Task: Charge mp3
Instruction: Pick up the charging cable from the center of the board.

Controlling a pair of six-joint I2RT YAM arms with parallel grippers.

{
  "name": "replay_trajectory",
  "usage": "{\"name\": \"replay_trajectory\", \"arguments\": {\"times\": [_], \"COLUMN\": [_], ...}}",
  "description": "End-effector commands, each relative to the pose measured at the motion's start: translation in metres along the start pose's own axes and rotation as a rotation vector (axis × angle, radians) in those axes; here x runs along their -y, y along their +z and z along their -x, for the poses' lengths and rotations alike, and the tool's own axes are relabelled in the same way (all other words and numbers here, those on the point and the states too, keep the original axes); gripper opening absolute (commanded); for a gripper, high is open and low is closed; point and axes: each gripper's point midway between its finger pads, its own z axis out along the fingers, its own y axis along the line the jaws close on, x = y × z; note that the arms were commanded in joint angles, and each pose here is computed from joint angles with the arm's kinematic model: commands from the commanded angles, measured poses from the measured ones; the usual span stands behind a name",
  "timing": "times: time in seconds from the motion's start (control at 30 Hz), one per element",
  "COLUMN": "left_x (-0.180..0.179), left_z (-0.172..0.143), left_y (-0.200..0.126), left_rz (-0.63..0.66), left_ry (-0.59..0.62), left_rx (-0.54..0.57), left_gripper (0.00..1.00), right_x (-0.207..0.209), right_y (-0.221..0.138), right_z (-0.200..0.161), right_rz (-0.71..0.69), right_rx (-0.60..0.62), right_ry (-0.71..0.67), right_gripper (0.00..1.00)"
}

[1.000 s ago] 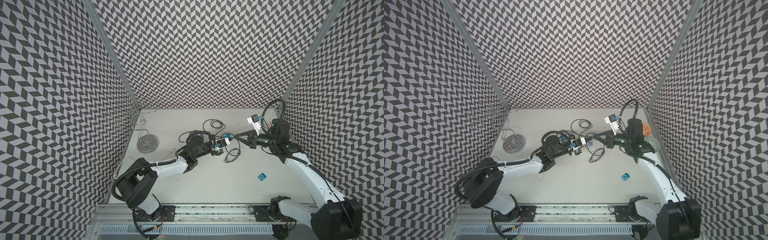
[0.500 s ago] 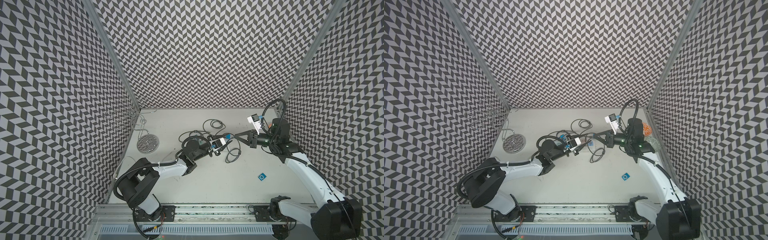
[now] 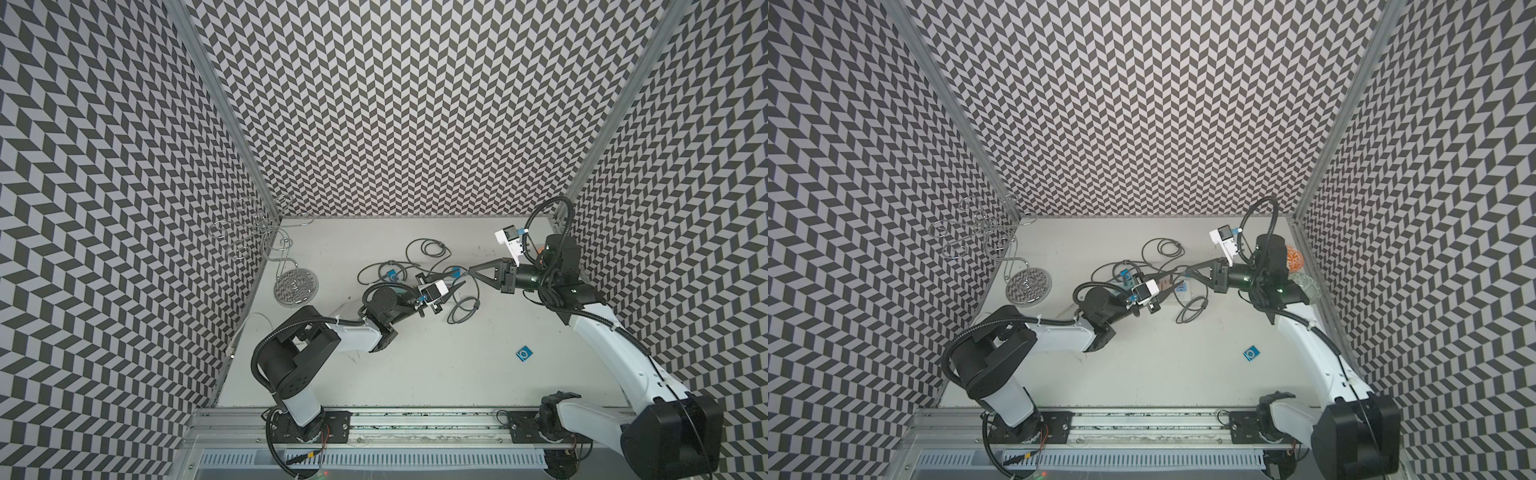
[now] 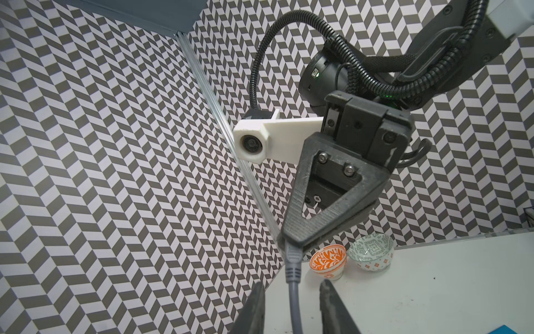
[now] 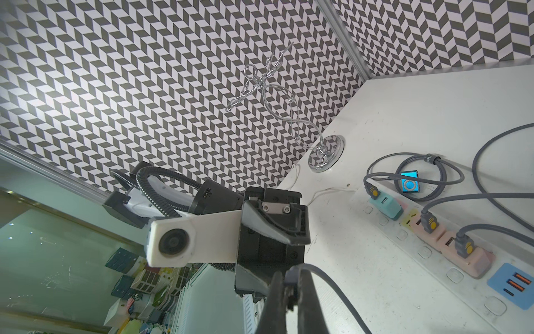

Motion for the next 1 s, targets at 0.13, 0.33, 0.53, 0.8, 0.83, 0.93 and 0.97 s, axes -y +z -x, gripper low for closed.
{"name": "replay_trajectory", "arguments": {"times": [0.13,0.33,0.53,0.8,0.83,0.93,0.97], "left_x": [0.001,0.0,0.0,0.004,0.005,0.005,0.005], "left_z": [0.011,0.014,0.017,0.019,0.02,0.021,0.022], "left_y": [0.004,0.007,0.009,0.011,0.012,0.012,0.013], "left_rz": [0.004,0.005,-0.003,-0.018,-0.022,-0.022,-0.023], "left_ry": [0.001,0.007,0.005,0.002,0.003,0.003,0.003], "left_rx": [0.065,0.076,0.088,0.098,0.101,0.105,0.107], "left_gripper": [0.3,0.27,0.25,0.21,0.21,0.18,0.17], "right_x": [-0.014,-0.01,-0.008,-0.006,-0.006,-0.005,-0.004], "right_y": [-0.002,-0.001,-0.001,0.0,0.0,0.0,0.0], "right_z": [0.014,0.008,0.006,0.002,0.001,0.0,0.0], "right_rz": [0.065,0.056,0.052,0.05,0.051,0.05,0.048], "right_rx": [0.02,0.012,0.01,0.005,0.003,0.004,0.003], "right_ry": [-0.038,-0.023,-0.015,-0.01,-0.006,-0.007,-0.004], "right_gripper": [0.0,0.0,0.0,0.0,0.0,0.0,0.0]}}
